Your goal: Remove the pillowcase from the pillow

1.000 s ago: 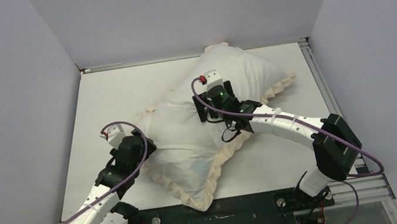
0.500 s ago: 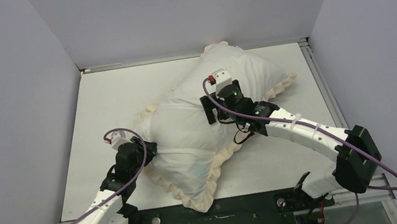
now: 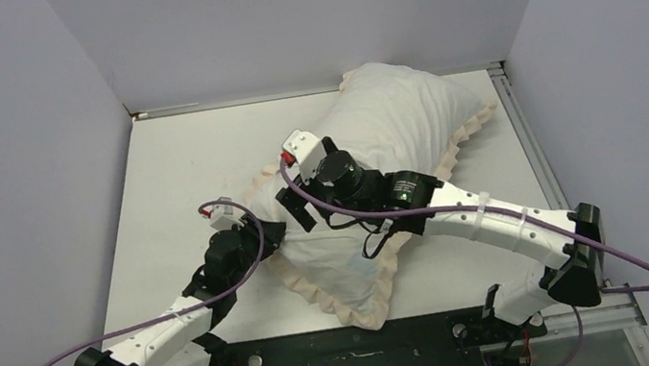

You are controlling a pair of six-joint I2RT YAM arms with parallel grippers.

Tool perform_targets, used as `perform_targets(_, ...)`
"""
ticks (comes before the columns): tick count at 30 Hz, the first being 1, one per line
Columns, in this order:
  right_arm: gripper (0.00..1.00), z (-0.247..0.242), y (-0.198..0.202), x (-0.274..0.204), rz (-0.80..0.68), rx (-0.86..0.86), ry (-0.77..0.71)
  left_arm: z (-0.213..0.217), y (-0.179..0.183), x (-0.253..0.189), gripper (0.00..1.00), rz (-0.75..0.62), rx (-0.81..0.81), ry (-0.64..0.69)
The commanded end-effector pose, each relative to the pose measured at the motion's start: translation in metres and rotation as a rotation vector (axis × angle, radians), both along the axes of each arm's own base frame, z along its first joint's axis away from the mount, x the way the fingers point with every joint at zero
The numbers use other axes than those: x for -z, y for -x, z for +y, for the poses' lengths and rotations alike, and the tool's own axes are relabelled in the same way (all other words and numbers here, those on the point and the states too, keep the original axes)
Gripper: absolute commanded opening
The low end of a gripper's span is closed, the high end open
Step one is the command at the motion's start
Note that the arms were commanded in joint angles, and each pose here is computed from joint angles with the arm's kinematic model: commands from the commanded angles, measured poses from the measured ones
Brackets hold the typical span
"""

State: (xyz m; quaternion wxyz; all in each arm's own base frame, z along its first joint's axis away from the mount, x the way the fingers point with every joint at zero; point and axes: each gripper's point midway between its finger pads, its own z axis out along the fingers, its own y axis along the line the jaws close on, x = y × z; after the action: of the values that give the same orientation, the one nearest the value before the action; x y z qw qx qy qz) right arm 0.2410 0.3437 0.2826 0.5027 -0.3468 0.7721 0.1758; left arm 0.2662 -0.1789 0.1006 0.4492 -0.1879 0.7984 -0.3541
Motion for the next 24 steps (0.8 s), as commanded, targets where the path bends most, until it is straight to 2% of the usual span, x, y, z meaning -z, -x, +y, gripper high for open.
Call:
perform_targets(1, 0.90, 0.007, -0.016, 0.035, -0.004, 0.020, 0.149, -0.021, -0.003, -0.032, 0.31, -0.115, 0.067, 0.076)
perform_targets(10, 0.90, 0.011, -0.043, 0.124, 0.076, 0.063, 0.356, -0.022, 0.003, -0.026, 0.29, -0.114, 0.074, 0.082)
perform_targets(11, 0.91, 0.008, -0.044, 0.135, 0.086, 0.070, 0.381, -0.022, 0.004, -0.026, 0.29, -0.113, 0.076, 0.081)
perform_targets(12, 0.99, 0.003, -0.046, 0.145, 0.101, 0.082, 0.406, -0.023, 0.005, -0.026, 0.29, -0.115, 0.078, 0.080)
perform_targets(13, 0.87, -0.001, -0.049, 0.155, 0.115, 0.099, 0.427, -0.022, 0.006, -0.024, 0.29, -0.113, 0.078, 0.076)
perform_targets(16, 0.44, -0.017, -0.057, 0.170, 0.132, 0.179, 0.460, -0.019, 0.006, -0.021, 0.29, -0.101, 0.069, 0.051)
perform_targets(19, 0.10, -0.025, -0.060, 0.170, 0.130, 0.224, 0.438, -0.012, 0.006, -0.020, 0.29, -0.091, 0.046, 0.017)
perform_targets(20, 0.06, -0.028, -0.062, 0.166, 0.126, 0.240, 0.417, -0.009, 0.006, -0.019, 0.29, -0.087, 0.032, 0.005)
perform_targets(24, 0.05, -0.043, -0.072, 0.148, 0.124, 0.321, 0.310, 0.011, 0.007, -0.010, 0.29, -0.048, -0.047, -0.057)
